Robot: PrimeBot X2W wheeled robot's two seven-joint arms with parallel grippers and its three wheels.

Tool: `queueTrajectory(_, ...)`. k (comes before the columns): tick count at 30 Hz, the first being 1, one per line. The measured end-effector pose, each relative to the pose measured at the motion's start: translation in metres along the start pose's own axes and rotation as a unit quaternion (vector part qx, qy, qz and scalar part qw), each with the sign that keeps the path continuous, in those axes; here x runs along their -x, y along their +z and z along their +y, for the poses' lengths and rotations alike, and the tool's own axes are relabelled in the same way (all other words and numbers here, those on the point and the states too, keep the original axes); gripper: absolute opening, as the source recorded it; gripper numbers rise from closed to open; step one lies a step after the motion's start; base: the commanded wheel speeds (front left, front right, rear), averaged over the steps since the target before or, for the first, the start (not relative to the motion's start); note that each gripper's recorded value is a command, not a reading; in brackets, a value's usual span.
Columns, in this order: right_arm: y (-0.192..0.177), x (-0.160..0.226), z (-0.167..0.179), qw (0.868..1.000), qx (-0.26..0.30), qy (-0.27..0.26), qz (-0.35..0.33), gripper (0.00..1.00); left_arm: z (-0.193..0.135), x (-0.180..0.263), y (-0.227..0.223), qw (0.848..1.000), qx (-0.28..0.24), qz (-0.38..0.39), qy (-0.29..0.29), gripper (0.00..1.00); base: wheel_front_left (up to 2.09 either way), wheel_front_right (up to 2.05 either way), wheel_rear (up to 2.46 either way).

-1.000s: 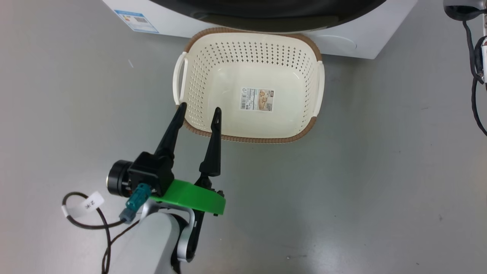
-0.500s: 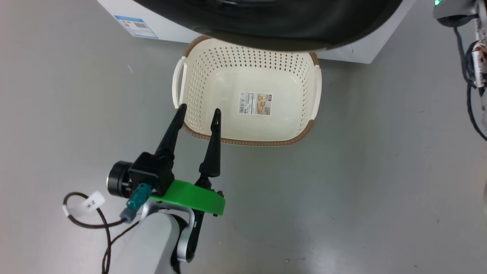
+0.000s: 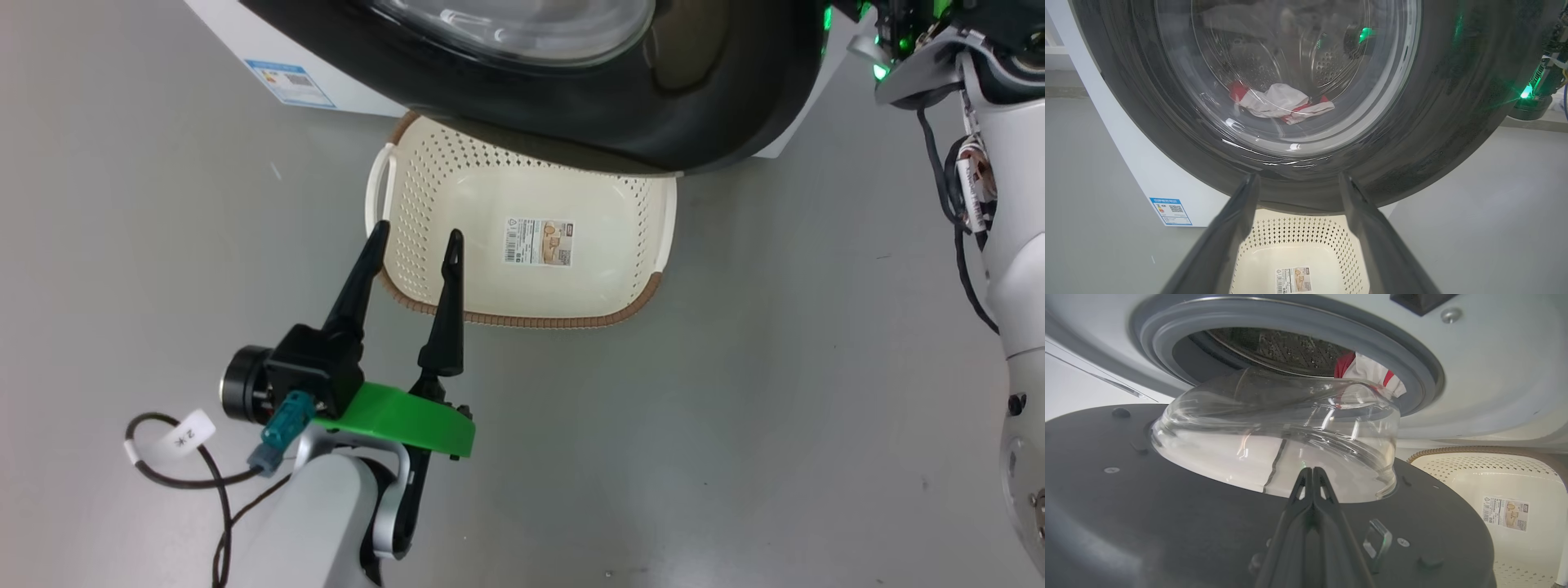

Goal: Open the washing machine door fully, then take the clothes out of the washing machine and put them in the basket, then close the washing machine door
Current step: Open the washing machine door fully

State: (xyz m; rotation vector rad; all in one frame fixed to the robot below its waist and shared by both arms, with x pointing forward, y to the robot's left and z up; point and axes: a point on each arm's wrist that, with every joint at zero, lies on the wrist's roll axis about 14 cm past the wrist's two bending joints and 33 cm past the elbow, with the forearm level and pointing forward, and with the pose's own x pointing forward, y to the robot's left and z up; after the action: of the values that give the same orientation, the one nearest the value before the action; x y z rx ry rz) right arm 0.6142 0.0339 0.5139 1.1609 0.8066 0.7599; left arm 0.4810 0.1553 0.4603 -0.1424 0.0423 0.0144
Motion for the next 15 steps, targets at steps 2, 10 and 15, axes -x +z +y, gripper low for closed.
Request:
queueTrajectory(2, -0.004, 0.002, 0.001, 1.000, 0.005, -0.002, 0.008, 0.00, 0.000, 0.000, 0.003, 1.000, 0.000, -0.003, 0.000, 1.00, 0.00, 0.00, 0.00)
queueTrajectory(10, -0.023, 0.011, 0.004, 0.999, 0.015, -0.004, 0.035, 0.00, -0.001, 0.003, 0.013, 1.000, 0.001, -0.015, -0.003, 1.00, 0.00, 0.00, 0.00)
queueTrajectory(15, -0.038, 0.016, 0.010, 0.999, 0.015, 0.002, 0.052, 0.00, -0.001, 0.007, 0.022, 1.000, -0.001, -0.024, -0.004, 1.00, 0.00, 0.00, 0.00)
